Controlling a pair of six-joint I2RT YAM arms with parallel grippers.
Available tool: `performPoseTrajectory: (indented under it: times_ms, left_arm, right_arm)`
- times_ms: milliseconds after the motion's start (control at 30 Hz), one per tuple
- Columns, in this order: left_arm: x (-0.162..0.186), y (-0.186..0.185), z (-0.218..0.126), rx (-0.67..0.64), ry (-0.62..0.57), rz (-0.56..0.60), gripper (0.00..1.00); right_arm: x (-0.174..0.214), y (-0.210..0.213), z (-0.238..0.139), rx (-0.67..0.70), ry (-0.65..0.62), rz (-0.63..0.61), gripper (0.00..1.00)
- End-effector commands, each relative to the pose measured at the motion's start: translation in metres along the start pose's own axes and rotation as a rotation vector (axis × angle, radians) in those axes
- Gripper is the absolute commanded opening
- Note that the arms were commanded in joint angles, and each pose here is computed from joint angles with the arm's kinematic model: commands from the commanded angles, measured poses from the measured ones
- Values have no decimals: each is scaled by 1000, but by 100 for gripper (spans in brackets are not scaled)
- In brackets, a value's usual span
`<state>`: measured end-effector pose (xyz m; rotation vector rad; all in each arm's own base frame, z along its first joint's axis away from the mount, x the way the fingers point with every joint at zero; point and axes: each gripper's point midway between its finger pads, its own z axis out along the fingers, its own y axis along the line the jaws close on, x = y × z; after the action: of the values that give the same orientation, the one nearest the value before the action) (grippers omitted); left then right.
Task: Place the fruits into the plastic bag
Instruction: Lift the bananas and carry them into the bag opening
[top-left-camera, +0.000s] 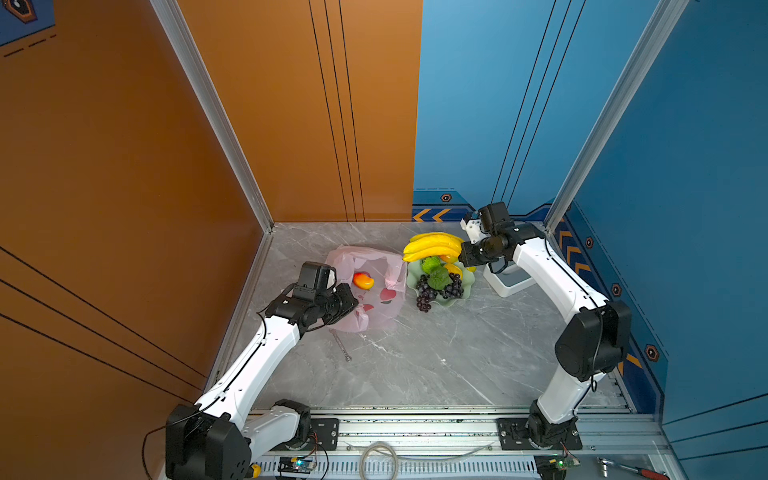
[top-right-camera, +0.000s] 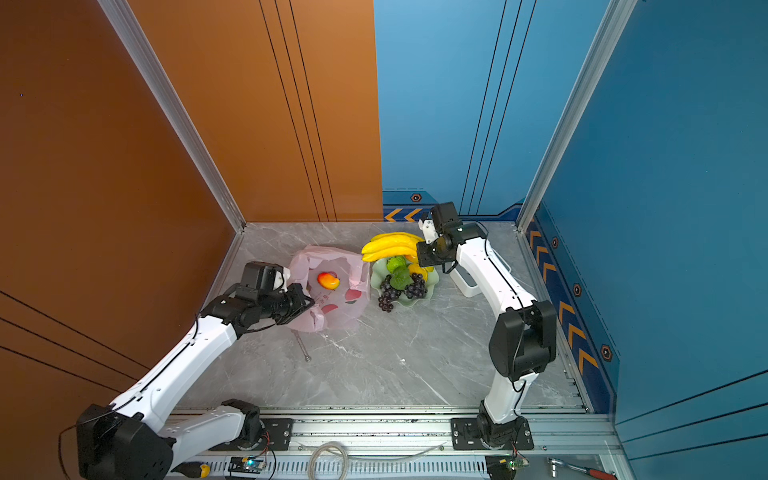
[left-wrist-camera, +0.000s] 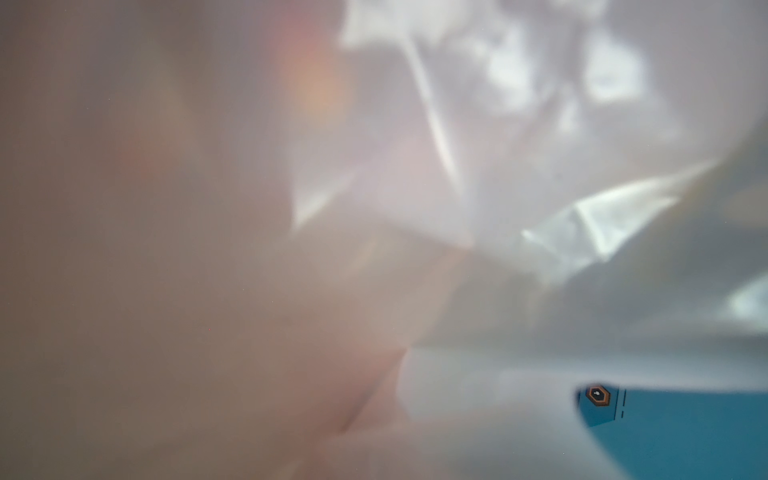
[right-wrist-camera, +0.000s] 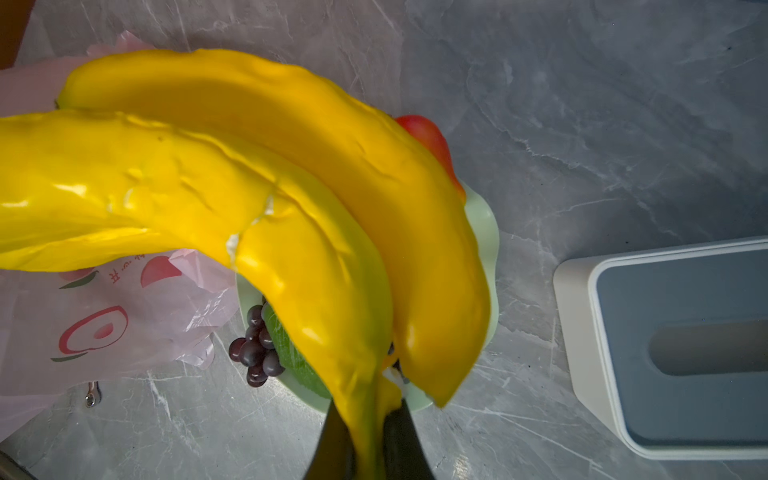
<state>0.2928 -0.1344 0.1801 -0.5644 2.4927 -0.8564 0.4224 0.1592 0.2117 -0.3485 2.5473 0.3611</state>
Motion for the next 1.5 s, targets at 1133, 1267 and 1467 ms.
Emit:
performPoseTrajectory:
  times_ms: [1133,1267,1467]
  left_arm:
    - [6,-13,-21,102,-28,13,0]
    - [7,-12,-20,99,-25,9,0]
    - [10,-11,-17,91,-18,14,0]
  right_arm:
    - [102,187,26,-129,306,271,0]
    - [94,211,42,-161,313,269,0]
    - [75,238,63,-216,289,316,0]
